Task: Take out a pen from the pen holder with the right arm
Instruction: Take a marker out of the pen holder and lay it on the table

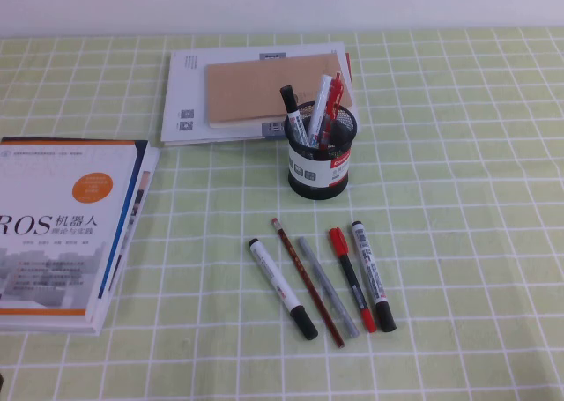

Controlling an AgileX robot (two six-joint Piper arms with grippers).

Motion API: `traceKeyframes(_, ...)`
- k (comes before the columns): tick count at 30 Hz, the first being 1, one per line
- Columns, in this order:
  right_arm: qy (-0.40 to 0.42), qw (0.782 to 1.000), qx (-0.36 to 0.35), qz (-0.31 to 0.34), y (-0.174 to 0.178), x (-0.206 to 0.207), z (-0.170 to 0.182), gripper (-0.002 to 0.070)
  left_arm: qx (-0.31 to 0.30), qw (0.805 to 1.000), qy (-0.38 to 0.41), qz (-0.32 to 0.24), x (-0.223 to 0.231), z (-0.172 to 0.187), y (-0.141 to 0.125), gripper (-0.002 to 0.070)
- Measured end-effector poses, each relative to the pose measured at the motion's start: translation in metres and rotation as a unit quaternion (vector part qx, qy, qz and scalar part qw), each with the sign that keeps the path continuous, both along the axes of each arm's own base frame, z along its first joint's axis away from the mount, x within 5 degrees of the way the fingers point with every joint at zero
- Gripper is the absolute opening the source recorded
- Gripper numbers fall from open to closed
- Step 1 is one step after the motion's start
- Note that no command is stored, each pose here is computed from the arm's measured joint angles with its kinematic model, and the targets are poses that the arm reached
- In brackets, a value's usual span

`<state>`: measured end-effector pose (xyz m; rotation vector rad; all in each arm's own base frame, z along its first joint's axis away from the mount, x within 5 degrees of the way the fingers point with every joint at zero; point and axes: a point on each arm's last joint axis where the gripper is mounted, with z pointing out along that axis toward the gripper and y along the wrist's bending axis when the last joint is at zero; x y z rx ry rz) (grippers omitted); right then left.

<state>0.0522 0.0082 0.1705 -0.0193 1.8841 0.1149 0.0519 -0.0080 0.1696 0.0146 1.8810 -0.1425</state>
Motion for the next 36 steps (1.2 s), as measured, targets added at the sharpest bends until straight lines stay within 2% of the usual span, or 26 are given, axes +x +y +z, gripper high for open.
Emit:
traceKeyframes(26, 0.001, 1.0, 0.0, 0.0, 0.0, 0.0, -0.0001, -0.0012, 0.0, 1.0, 0.0, 0.0, 0.0, 0.0, 0.0, -0.0008)
traceKeyframes(36, -0.003, 0.999, 0.039, 0.002, 0.0024, 0.0001, 0.0013, -0.0012, 0.0, 1.0, 0.0, 0.0, 0.0, 0.0, 0.0, -0.0008)
